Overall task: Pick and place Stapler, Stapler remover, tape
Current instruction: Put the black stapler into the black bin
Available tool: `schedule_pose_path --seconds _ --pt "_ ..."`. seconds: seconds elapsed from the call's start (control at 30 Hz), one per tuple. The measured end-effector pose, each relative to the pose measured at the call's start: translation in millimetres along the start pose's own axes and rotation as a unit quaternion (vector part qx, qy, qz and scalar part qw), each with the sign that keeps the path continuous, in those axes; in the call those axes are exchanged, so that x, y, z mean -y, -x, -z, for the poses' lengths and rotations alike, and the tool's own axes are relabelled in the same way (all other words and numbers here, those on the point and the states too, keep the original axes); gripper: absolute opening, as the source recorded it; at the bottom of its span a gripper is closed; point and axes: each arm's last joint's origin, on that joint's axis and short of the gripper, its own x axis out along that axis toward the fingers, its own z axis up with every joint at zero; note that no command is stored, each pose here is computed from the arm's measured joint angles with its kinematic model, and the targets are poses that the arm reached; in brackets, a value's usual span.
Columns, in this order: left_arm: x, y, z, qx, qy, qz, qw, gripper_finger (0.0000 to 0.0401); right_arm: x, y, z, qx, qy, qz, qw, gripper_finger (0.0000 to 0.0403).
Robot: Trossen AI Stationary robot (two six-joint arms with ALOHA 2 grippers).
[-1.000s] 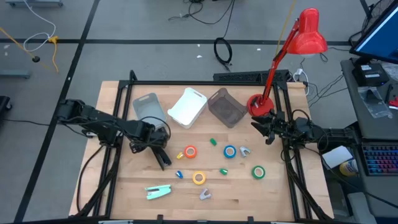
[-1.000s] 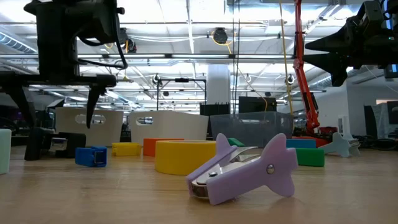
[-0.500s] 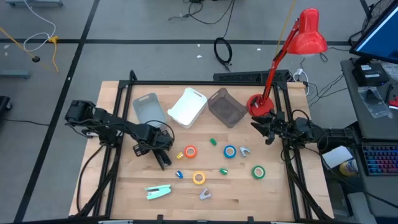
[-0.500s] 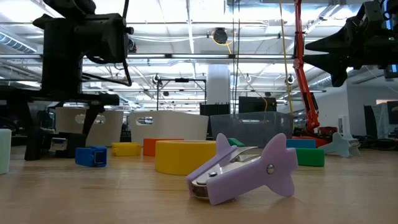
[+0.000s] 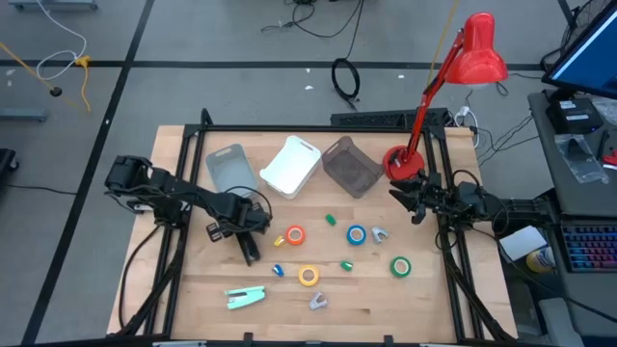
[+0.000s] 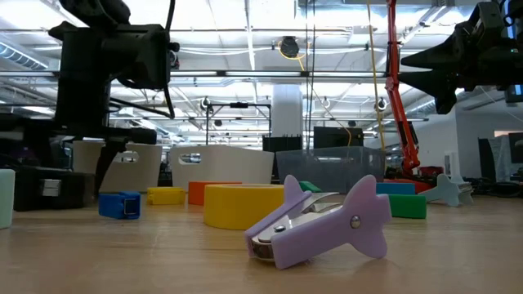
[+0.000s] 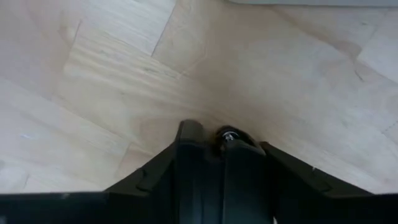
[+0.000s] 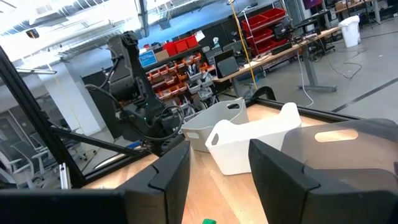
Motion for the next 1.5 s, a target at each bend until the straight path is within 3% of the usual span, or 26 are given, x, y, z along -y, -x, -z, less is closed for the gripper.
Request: schedule_pose_path --seconds 0.6,0.93,1.13,1.33,1.5 --pt "0 3 -1 0.003 -0.019 0.01 1.0 0.0178 0 0 0 0.0 0.0 0.0 1.0 0.0155" --pt "-3 37 -7 -0.014 -0.037 0.111 0.993 0.0178 -1 0 -1 0.007 -0.005 -0.004 1.0 0.0155" --pt "-3 72 -9 -0.019 -0.048 0.278 0.959 0.0178 -2 -1 -2 0.001 -0.093 -0.021 0.995 0.0155" --pt "13 97 -5 -0.014 -0.063 0.43 0.9 0.0178 -7 -5 -8 0.02 -0.135 -0.058 0.989 0.0155" --pt "35 108 -4 0.0 -0.085 0.513 0.854 0.0178 -12 -16 -10 0.03 -0.13 -0.071 0.988 0.0155"
